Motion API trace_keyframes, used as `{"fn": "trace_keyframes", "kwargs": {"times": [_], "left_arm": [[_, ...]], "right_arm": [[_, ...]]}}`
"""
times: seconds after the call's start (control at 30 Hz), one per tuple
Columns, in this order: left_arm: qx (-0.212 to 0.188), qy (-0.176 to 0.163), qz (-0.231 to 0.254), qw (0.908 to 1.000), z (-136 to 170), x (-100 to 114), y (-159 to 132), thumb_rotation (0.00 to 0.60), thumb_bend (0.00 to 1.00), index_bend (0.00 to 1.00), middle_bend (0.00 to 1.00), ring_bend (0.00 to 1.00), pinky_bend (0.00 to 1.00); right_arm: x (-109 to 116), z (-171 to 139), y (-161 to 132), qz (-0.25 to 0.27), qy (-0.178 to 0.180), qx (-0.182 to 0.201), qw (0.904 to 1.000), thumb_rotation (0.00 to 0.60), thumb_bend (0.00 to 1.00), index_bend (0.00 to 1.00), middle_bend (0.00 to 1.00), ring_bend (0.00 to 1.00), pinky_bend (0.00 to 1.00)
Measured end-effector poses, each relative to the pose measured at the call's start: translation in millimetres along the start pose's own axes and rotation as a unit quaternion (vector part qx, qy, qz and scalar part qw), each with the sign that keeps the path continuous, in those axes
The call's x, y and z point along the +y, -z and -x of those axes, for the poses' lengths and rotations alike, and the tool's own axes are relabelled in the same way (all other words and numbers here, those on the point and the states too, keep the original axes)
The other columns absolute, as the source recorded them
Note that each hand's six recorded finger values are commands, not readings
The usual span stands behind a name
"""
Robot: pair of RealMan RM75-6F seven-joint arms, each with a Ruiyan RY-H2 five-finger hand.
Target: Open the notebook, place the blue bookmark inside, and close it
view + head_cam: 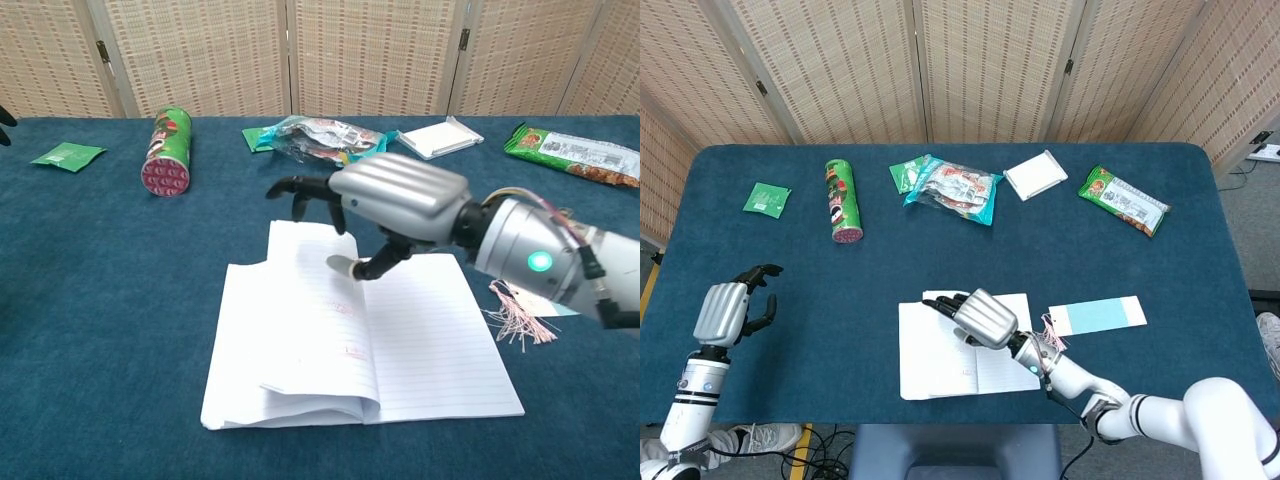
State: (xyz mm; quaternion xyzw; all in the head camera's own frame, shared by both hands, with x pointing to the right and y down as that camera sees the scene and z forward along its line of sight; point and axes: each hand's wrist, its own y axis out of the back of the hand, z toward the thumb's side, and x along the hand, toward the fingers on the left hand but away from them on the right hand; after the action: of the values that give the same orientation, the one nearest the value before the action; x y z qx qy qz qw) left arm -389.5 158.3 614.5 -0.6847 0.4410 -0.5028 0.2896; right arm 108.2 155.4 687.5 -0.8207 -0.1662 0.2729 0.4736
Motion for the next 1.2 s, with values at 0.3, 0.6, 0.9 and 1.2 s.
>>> {"fn": "trace_keyframes", "kwargs": {"times": [0.3,0.6,0.9,1.2], "left_arm": [[-0.007,0.004,-0.001,1.0,-2,-3,-9,0.6,0.58,0.3,0.35,0.4,0.68],[-0.002,0.003,-0.004,1.0,-1,0,-8,0.6,0.58,0.3,0.34,0.39,0.68],[0.006,0.005,-0.005,1.0,2,0,-1,0.6,0.58,0.29,0.34,0.39,0.68],[0.007,0.007,-0.004,0.9999,3,-1,0,0.6,0.58,0.29,0.34,0.39,0.68]], "right_arm": [[-3,-33,19,-0.022,-0.021,-0.013,0.9995,0.6,0.11,0.15,0.27,0.48,0.83],[-34,-15,-3,-0.032,-0.028,0.011,0.999,0.6,0.09,0.15,0.27,0.47,0.82],[-53,4,-30,-0.036,-0.037,0.038,0.998,0.6,0.09,0.15,0.27,0.47,0.82],[-62,12,-36,-0.029,-0.039,0.037,0.9981,0.6,0.1,0.15,0.27,0.47,0.82]]}}
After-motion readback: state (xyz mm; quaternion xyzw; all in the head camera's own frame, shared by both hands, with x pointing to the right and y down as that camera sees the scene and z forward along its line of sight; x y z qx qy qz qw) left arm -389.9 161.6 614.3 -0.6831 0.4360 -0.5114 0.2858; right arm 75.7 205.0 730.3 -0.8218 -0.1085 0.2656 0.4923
